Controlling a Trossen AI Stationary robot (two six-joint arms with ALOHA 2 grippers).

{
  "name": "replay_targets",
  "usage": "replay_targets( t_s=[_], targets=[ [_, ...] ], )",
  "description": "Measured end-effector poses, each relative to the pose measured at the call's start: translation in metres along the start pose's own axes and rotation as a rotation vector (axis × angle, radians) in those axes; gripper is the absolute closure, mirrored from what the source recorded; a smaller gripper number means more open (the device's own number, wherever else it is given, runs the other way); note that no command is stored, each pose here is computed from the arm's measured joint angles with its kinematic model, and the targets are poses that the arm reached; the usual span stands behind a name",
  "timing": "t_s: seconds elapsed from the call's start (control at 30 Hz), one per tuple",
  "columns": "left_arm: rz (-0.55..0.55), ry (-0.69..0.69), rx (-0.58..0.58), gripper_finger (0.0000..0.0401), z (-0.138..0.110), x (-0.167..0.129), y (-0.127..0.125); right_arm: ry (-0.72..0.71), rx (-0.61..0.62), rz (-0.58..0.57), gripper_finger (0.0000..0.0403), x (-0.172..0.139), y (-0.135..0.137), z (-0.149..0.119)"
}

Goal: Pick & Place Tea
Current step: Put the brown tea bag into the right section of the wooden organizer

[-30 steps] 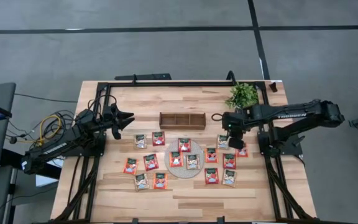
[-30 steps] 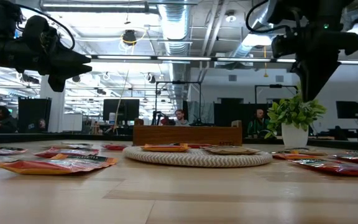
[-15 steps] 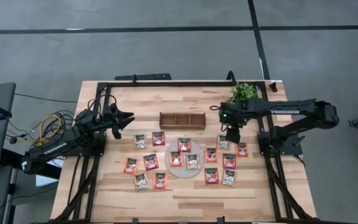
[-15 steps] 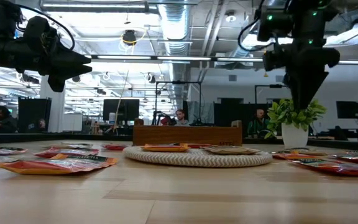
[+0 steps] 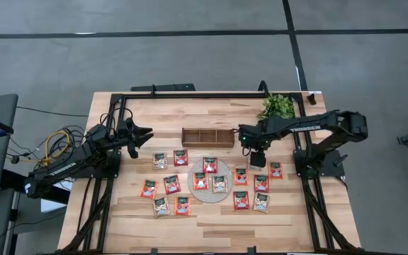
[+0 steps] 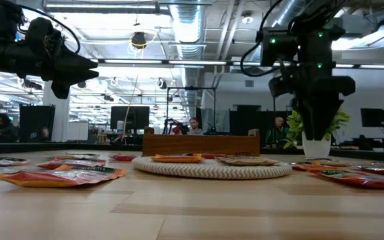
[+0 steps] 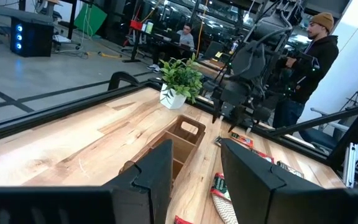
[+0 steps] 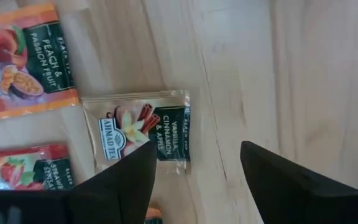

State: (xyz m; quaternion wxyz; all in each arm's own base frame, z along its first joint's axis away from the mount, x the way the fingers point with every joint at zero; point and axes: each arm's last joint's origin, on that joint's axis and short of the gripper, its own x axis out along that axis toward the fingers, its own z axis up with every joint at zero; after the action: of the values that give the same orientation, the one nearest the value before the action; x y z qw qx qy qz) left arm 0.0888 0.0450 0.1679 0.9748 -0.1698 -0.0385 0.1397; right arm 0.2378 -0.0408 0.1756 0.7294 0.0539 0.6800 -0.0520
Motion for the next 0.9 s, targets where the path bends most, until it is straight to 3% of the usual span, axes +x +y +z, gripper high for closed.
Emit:
replay_targets(
  t_s=[0.47, 0.9],
  targets=[
    [0.0, 0.001, 0.003, 0.0273, 0.0, 0.0, 0.0, -0.01, 0.022, 0.0, 0.0191, 0.031, 0.0, -0.013],
    [0.0, 0.001, 0.001, 0.0273, 0.0, 0.0, 0.0, -0.023, 0.076, 0.041, 0.0191, 0.039, -0.005, -0.019]
  ],
)
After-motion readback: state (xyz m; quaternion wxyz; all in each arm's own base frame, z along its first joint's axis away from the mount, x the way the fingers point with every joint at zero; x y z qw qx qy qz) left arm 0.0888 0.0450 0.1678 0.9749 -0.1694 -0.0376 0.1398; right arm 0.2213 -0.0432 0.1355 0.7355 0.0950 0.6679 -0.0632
